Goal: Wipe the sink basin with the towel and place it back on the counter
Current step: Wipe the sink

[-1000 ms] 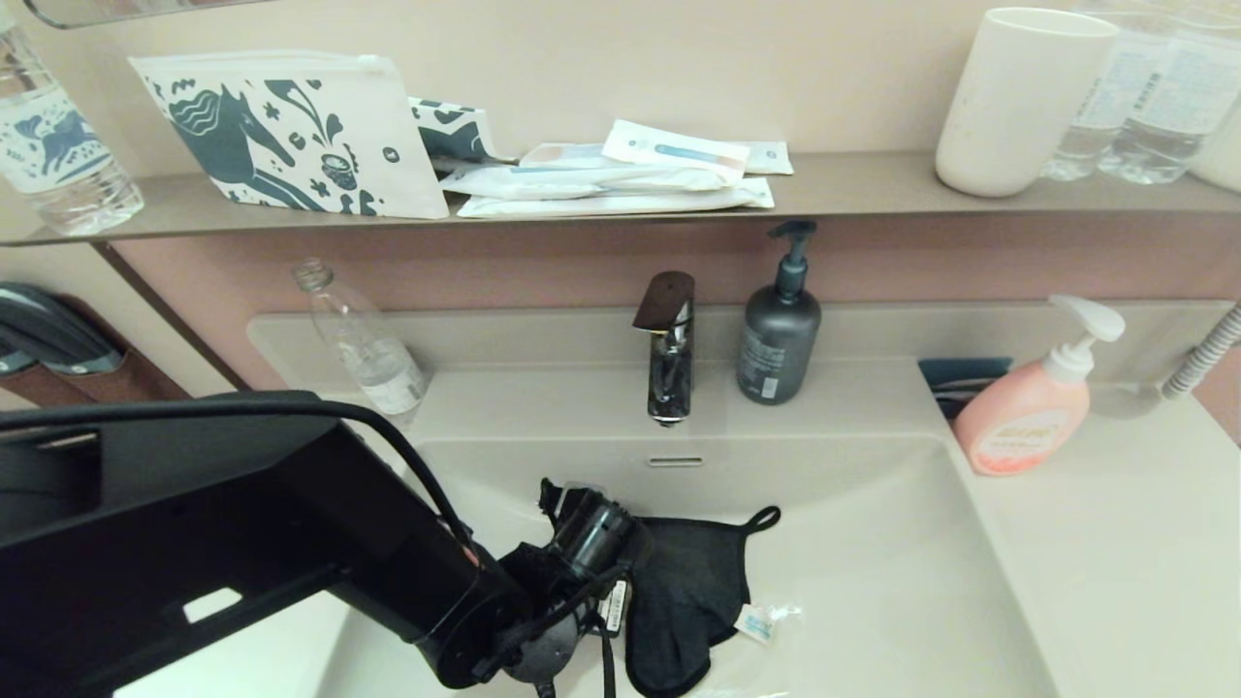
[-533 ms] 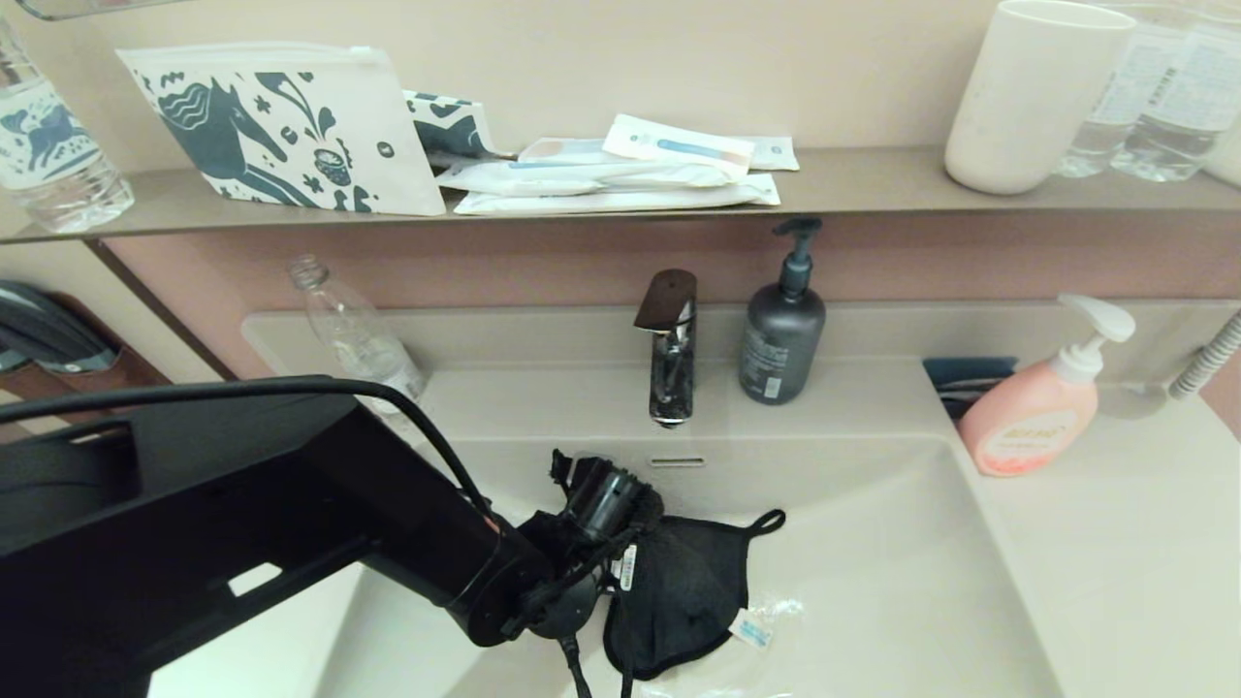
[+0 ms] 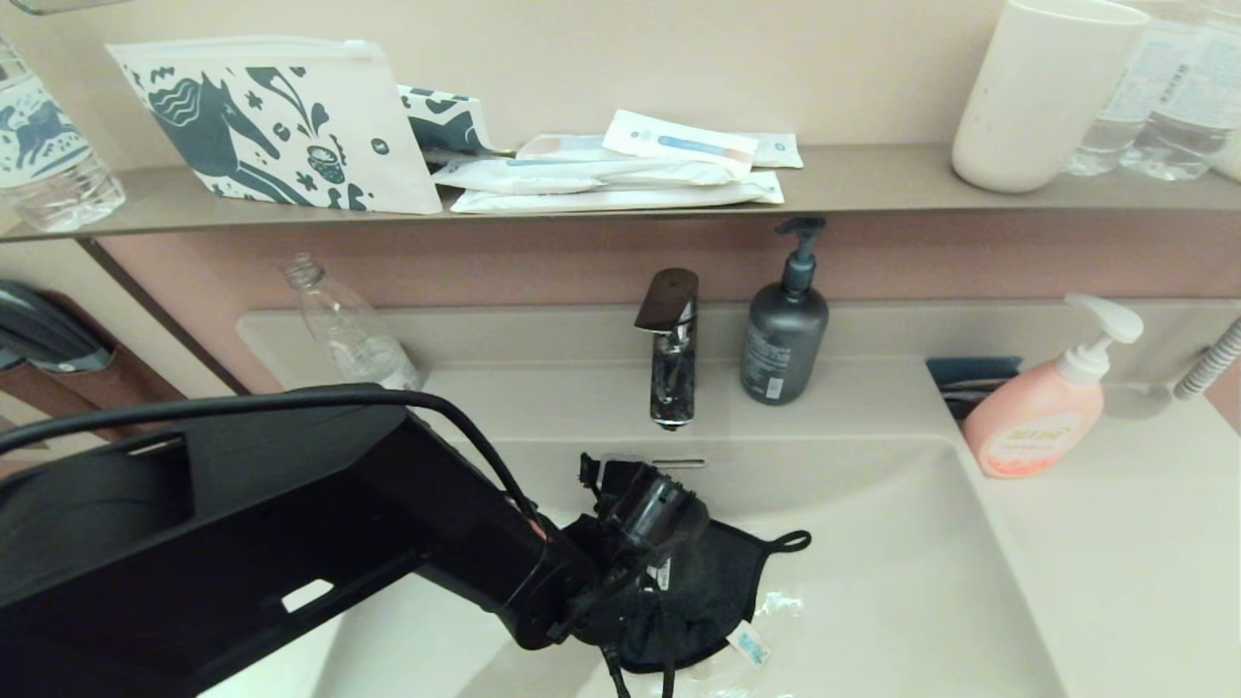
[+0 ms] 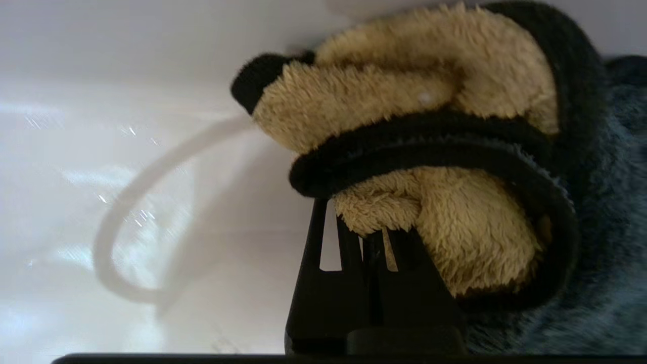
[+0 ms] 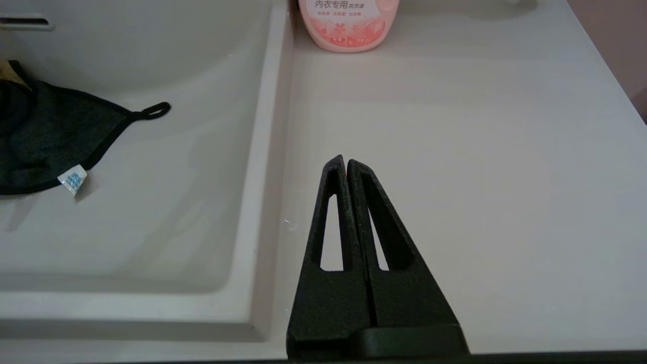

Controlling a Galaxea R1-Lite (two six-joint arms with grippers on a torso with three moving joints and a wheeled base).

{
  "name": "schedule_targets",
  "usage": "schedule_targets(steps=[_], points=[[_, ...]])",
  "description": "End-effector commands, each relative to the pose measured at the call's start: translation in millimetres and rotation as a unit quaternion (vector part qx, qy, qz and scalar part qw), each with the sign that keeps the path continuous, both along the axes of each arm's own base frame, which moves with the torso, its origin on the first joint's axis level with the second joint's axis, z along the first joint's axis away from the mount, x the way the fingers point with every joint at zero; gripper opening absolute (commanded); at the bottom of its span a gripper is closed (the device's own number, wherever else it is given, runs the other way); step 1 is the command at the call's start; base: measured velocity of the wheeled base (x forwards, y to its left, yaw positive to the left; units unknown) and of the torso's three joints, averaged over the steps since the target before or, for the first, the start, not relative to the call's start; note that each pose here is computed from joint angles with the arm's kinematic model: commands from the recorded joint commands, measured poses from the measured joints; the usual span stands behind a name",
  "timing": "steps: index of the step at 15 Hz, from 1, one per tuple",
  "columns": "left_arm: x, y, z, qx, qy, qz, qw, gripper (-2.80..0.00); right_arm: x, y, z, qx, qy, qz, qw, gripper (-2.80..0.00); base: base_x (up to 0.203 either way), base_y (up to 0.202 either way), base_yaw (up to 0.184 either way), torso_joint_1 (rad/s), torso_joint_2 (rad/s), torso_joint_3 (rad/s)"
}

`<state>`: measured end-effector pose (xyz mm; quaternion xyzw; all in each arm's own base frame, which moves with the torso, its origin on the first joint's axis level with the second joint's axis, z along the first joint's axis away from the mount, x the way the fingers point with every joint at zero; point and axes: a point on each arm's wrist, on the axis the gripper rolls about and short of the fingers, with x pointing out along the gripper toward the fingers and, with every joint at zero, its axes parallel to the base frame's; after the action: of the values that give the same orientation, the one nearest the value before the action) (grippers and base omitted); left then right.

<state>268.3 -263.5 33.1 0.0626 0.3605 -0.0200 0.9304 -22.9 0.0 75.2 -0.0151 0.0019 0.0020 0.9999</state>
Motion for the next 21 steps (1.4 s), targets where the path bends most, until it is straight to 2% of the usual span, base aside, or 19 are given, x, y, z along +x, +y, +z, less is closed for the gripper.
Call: schedule_targets(steps=[1, 5, 11, 16, 19, 21], points=[[-1.0, -6.5, 12.8, -0.023, -0.007, 0.011, 0.9996, -2.8, 0.1, 0.0, 0.2, 0.0, 0.0, 0.0, 1.0, -2.8, 0.0, 0.0, 0.0, 0.0, 0.0, 0.0], [-8.6, -28.0, 21.7, -0.052, -0.004, 0.014, 0.9986, -2.8, 0.2, 0.0, -0.2, 0.0, 0.001, 0.0, 1.0, -2.8, 0.0, 0.0, 0.0, 0.0, 0.0, 0.0], [-15.5, -52.7, 1.0, -0.061, -0.005, 0.019, 0.9979, -2.8, 0.1, 0.0, 0.1, 0.0, 0.001, 0.0, 1.0, -2.8, 0.0, 0.0, 0.0, 0.0, 0.0, 0.0], [-13.3, -67.4, -3.4, -0.069, -0.011, 0.014, 0.9975, -2.8, 0.2, 0.0, -0.1, 0.0, 0.001, 0.0, 1.0, -2.8, 0.0, 0.0, 0.0, 0.0, 0.0, 0.0], [-21.9, -78.5, -10.4, -0.067, -0.003, -0.005, 0.9977, -2.8, 0.2, 0.0, -0.2, 0.0, 0.001, 0.0, 1.0, -2.8, 0.0, 0.0, 0.0, 0.0, 0.0, 0.0], [-25.5, -89.0, -4.7, -0.076, -0.007, -0.014, 0.997, -2.8, 0.1, 0.0, 0.2, 0.0, 0.001, 0.0, 1.0, -2.8, 0.0, 0.0, 0.0, 0.0, 0.0, 0.0]])
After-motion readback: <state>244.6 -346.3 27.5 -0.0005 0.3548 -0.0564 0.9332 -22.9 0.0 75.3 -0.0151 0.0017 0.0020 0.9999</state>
